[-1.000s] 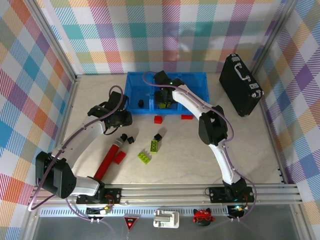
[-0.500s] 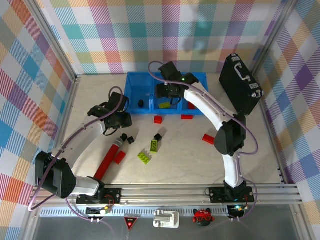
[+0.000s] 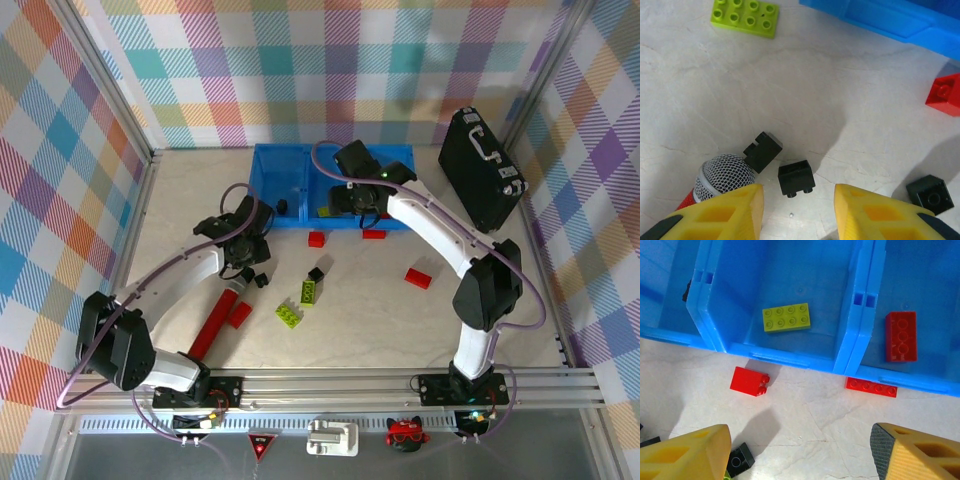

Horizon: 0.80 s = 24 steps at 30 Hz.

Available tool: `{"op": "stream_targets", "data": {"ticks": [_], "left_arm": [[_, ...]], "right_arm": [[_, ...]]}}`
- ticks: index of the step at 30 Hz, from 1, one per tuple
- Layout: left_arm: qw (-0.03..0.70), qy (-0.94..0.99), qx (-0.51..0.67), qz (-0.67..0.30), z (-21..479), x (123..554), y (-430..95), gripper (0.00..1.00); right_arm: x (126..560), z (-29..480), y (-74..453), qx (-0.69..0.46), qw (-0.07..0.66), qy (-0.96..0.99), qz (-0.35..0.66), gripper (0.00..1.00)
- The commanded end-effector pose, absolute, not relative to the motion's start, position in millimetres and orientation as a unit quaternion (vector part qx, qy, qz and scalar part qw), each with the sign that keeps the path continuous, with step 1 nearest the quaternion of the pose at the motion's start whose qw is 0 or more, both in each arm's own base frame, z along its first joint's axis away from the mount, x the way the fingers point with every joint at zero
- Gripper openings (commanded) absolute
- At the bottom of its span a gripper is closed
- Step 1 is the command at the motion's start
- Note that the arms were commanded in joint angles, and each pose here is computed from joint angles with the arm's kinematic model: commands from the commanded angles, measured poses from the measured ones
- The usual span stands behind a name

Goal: Sort the legos into containers by color

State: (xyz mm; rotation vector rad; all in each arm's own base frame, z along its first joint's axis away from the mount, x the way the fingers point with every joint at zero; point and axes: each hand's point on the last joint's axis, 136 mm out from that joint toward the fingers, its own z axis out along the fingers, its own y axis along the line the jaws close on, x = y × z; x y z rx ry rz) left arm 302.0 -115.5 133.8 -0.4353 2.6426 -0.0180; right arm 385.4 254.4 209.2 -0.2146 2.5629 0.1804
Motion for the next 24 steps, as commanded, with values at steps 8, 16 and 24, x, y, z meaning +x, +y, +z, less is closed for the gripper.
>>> {"op": "stream_targets", "data": {"ticks": [8, 16, 24], "left_arm": [[0.208, 0.949, -0.236, 0.012, 105.0, 297.4, -121.0, 0.44], [0.171, 0.956, -0.240, 0.009, 72.1, 300.6, -133.8, 0.48], [0.144, 0.961, -0.235, 0.004, 48.1, 300.2, -140.7, 0.49]], "right_arm": [[377.7, 233.9, 226.0, -0.087, 0.303, 0.948, 0.045, 0.76], [373.5, 233.8, 212.0, -0.080, 0.301, 0.950, 0.039, 0.77], [370.6, 234.1, 203.9, -0.074, 0.302, 0.950, 0.039, 0.77]]}}
